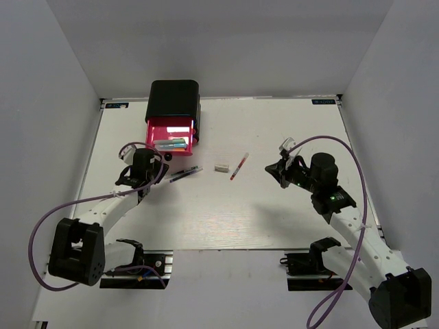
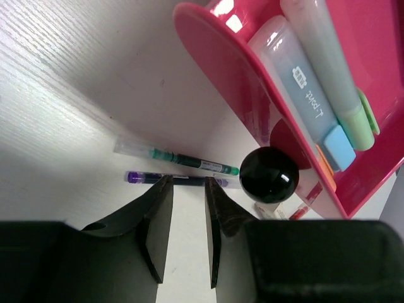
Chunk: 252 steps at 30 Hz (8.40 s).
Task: Sort the stationery into containers
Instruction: Close the drawer in the storage box, then open the drawer in the storage box.
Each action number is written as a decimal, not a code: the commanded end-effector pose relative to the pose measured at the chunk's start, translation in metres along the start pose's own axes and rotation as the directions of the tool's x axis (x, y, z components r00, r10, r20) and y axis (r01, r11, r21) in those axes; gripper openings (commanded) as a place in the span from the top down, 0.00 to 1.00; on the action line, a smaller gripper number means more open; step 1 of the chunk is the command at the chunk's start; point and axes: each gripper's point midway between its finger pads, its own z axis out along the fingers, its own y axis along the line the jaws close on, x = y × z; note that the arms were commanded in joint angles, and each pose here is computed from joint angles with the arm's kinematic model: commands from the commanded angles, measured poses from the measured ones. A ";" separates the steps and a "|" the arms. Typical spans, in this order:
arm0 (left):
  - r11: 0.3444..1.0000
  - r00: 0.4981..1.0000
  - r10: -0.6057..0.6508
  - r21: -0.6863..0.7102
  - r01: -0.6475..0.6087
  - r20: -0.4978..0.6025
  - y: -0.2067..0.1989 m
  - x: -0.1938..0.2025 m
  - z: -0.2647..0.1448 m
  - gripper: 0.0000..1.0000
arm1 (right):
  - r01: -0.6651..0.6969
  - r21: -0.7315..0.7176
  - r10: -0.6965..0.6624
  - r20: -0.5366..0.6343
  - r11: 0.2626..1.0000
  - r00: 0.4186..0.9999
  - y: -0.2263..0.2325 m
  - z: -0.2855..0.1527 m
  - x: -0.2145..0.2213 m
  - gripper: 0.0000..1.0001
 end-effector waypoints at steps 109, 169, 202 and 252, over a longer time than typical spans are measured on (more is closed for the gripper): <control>0.884 0.936 0.317 0.310 -0.350 0.152 -0.090 -0.033 0.001 0.68 | 0.000 -0.013 0.001 0.034 1.000 0.999 -0.004 -0.002 -0.002 1.00; 0.916 0.950 0.223 0.286 -0.280 0.217 -0.134 -0.068 0.041 0.34 | 0.011 -0.016 -0.011 0.023 1.000 1.000 -0.004 -0.002 0.000 1.00; 0.903 0.932 0.283 0.264 -0.338 0.226 -0.123 -0.054 0.091 0.42 | 0.003 -0.013 -0.003 -0.001 1.000 1.000 -0.007 0.003 0.007 1.00; 0.919 0.953 0.201 0.293 -0.264 0.228 -0.095 -0.039 0.083 0.79 | 0.017 -0.005 -0.018 -0.013 1.000 1.000 -0.010 0.004 0.011 1.00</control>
